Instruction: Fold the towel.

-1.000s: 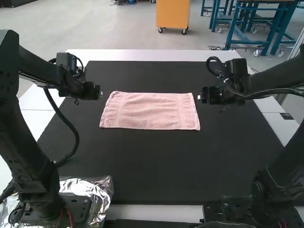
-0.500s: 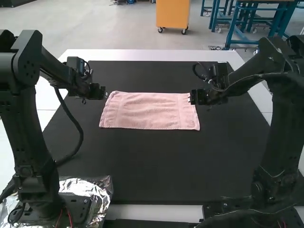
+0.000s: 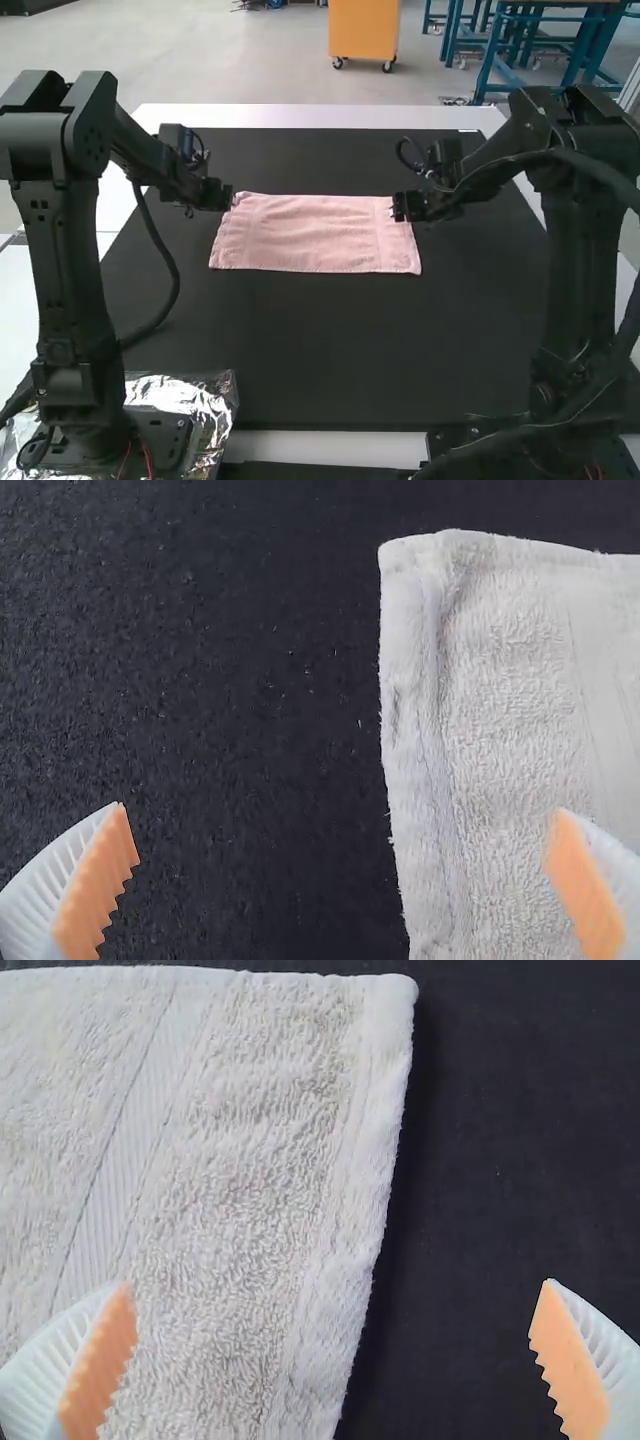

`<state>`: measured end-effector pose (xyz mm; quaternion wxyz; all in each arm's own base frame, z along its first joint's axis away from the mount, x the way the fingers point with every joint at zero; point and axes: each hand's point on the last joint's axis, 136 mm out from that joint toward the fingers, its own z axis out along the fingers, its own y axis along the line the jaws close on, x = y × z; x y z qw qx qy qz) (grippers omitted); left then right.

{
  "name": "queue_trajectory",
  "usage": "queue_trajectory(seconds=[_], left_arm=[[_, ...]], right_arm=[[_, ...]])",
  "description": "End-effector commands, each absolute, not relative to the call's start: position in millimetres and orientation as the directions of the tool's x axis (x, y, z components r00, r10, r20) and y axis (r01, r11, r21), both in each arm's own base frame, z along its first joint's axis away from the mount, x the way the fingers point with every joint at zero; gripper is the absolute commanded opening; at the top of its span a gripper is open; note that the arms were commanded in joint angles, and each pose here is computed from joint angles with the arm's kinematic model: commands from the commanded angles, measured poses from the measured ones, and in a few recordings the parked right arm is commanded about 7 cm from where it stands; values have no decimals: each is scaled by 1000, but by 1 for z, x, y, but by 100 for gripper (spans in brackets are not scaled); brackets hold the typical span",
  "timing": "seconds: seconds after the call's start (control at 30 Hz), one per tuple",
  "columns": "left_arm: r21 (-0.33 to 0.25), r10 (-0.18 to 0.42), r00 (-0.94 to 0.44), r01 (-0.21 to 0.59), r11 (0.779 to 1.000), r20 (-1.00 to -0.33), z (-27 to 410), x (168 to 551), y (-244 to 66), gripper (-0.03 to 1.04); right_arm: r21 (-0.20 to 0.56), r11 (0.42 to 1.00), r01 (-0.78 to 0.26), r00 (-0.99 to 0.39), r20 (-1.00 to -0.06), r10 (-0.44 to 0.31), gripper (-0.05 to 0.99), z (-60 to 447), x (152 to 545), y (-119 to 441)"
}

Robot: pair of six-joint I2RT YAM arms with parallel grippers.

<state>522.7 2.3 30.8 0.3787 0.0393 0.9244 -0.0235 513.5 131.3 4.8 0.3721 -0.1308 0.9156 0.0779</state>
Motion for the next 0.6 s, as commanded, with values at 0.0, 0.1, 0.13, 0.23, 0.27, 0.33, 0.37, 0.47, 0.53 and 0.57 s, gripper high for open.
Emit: queue_trajectory(seconds=[0.0,0.1,0.13,0.23,0.27,0.33,0.37,0.47,0.53,0.57], left_arm=[[23,93,-685,110,994,-722,41,537,-7,96],[29,100,-689,114,993,-717,36,539,-11,96],[31,101,-691,113,993,-716,35,540,-11,96],[33,109,-694,122,992,-712,30,543,-16,96],[32,110,-698,123,992,-707,27,543,-17,96],[32,109,-705,122,992,-701,22,544,-17,96],[36,109,-709,118,992,-697,19,544,-16,96],[44,108,-712,108,993,-694,14,546,-13,96],[47,109,-716,105,993,-689,9,547,-13,96],[48,107,-721,103,994,-685,6,548,-11,96]], right_arm=[[26,951,-310,-663,-723,-196,91,12,526,138],[24,951,-309,-663,-722,-198,91,8,529,138],[24,951,-309,-665,-720,-198,91,6,530,138],[25,951,-308,-668,-718,-198,91,3,532,138],[25,952,-306,-668,-718,-196,91,2,533,138],[25,952,-305,-671,-715,-196,91,0,534,137],[25,953,-303,-672,-714,-195,91,-2,536,136],[25,953,-303,-670,-717,-195,91,-3,540,137],[25,953,-303,-671,-715,-195,91,-6,542,138],[25,953,-302,-669,-718,-193,91,-5,544,137]])
